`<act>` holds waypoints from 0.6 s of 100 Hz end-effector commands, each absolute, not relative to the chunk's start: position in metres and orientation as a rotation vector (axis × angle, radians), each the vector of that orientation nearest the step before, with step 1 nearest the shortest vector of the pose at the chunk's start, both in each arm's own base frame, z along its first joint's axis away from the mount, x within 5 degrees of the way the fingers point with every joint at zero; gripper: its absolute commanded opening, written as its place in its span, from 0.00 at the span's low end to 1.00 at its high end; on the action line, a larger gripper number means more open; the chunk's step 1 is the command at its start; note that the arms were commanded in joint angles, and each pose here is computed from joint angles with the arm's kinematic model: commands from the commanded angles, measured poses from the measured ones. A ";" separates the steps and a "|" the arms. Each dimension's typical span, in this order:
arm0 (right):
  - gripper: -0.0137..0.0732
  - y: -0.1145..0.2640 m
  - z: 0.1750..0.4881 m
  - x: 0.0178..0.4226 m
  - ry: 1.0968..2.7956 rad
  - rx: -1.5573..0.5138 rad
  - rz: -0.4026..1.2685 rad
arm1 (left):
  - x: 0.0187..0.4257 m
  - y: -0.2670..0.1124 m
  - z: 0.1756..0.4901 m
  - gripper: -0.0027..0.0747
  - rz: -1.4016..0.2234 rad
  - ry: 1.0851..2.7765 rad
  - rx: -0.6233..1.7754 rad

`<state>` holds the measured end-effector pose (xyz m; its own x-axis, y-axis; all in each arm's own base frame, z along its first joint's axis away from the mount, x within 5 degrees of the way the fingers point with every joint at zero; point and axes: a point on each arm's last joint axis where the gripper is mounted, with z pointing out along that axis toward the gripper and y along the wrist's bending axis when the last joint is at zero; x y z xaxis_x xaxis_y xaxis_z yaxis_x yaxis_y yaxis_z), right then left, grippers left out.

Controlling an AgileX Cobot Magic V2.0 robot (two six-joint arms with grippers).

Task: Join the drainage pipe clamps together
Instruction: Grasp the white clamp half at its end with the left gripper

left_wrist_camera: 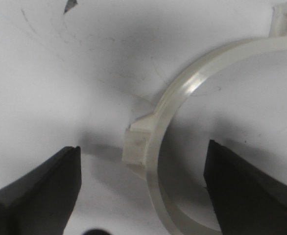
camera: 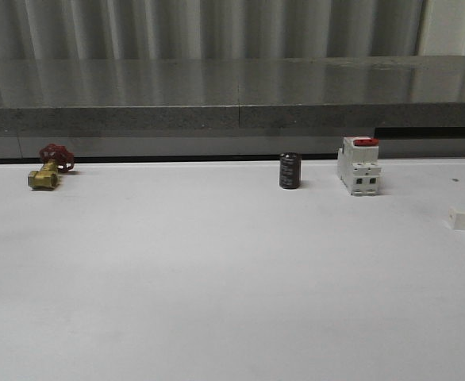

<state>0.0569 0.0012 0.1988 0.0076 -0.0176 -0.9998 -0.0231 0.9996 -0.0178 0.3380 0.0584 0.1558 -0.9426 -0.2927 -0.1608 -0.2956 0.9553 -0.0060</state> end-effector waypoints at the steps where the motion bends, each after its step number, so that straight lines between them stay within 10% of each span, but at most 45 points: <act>1: 0.08 0.001 0.212 0.054 1.452 -0.043 -0.008 | 0.346 0.060 0.177 0.69 0.029 2.838 -0.444; 60: 0.08 0.001 0.212 0.054 1.452 -0.043 -0.008 | 0.350 0.060 0.174 0.10 0.031 2.818 -0.427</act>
